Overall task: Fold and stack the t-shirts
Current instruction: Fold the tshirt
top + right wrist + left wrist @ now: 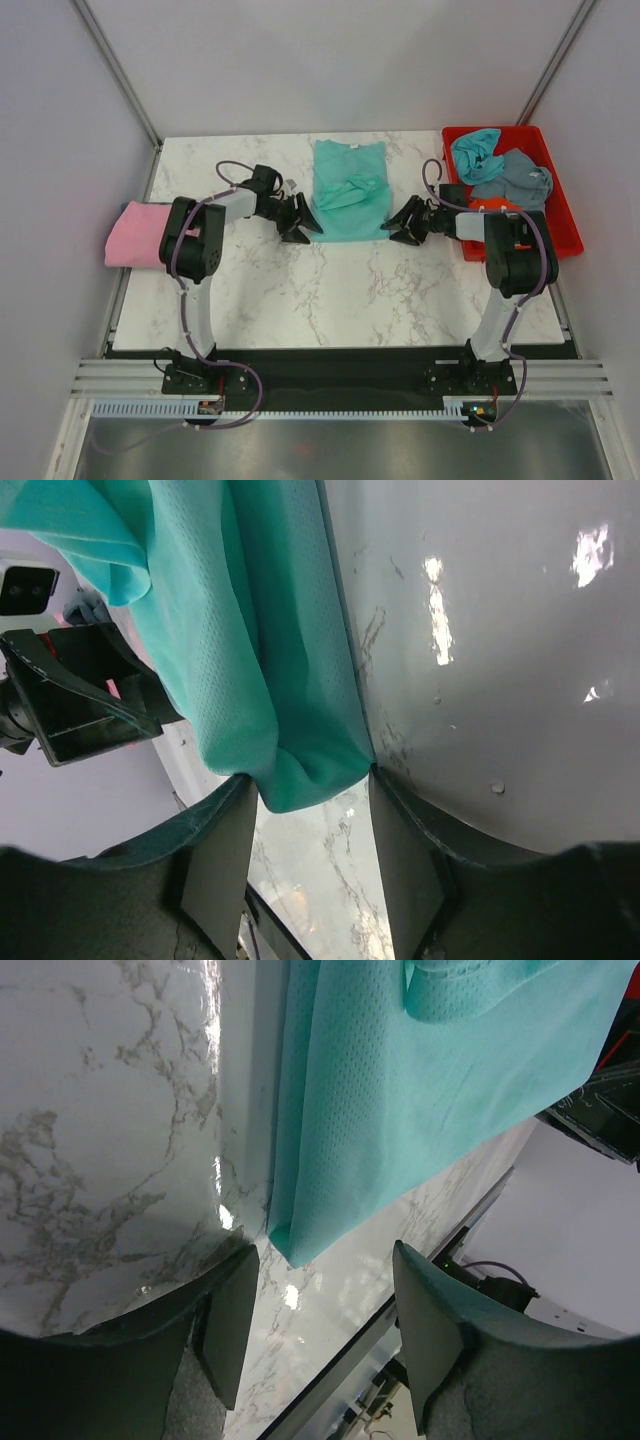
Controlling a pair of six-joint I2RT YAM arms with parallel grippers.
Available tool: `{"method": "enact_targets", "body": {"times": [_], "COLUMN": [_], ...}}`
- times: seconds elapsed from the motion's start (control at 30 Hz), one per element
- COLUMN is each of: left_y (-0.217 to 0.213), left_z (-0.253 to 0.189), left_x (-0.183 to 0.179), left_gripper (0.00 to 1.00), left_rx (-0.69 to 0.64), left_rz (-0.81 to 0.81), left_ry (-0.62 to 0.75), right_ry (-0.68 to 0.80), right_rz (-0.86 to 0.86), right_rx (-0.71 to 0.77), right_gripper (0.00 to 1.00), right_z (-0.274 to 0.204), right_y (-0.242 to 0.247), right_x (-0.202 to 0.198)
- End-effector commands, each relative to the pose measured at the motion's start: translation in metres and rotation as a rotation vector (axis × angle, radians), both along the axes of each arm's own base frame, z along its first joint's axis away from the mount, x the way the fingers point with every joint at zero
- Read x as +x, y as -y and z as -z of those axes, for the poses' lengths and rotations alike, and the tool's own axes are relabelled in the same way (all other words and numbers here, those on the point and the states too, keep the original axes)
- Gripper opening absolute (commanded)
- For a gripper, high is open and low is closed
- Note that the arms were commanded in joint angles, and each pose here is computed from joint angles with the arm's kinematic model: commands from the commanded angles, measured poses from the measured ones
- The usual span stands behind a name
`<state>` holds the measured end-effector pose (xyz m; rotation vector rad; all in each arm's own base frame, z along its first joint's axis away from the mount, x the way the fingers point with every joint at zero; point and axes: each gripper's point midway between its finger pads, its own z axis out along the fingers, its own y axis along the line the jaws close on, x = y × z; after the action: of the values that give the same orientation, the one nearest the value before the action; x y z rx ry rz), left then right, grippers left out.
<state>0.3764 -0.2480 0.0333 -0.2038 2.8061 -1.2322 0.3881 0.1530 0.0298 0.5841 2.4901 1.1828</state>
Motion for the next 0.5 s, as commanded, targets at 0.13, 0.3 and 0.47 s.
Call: {"method": "enact_targets", "body": {"times": [0.13,0.3,0.47], "left_y": [0.003,0.006,0.008], "left_z": [0.022,0.024,0.028], "left_x": [0.001,0.002,0.0], "left_gripper": [0.61,0.5,0.34], "left_rx": [0.005,0.001,0.002], "left_rz": [-0.028,-0.028,-0.028], "left_ry": [-0.064,-0.069,-0.078], "right_ry": [-0.001,-0.01,-0.003], "right_rz": [0.025,0.031,0.027], "right_rx": [-0.032,-0.037,-0.026], "right_gripper": [0.57,0.5,0.28], "right_z": [0.015,0.019,0.019], "right_y": [0.005,0.005,0.003], "right_x": [0.015,0.014,0.013]}}
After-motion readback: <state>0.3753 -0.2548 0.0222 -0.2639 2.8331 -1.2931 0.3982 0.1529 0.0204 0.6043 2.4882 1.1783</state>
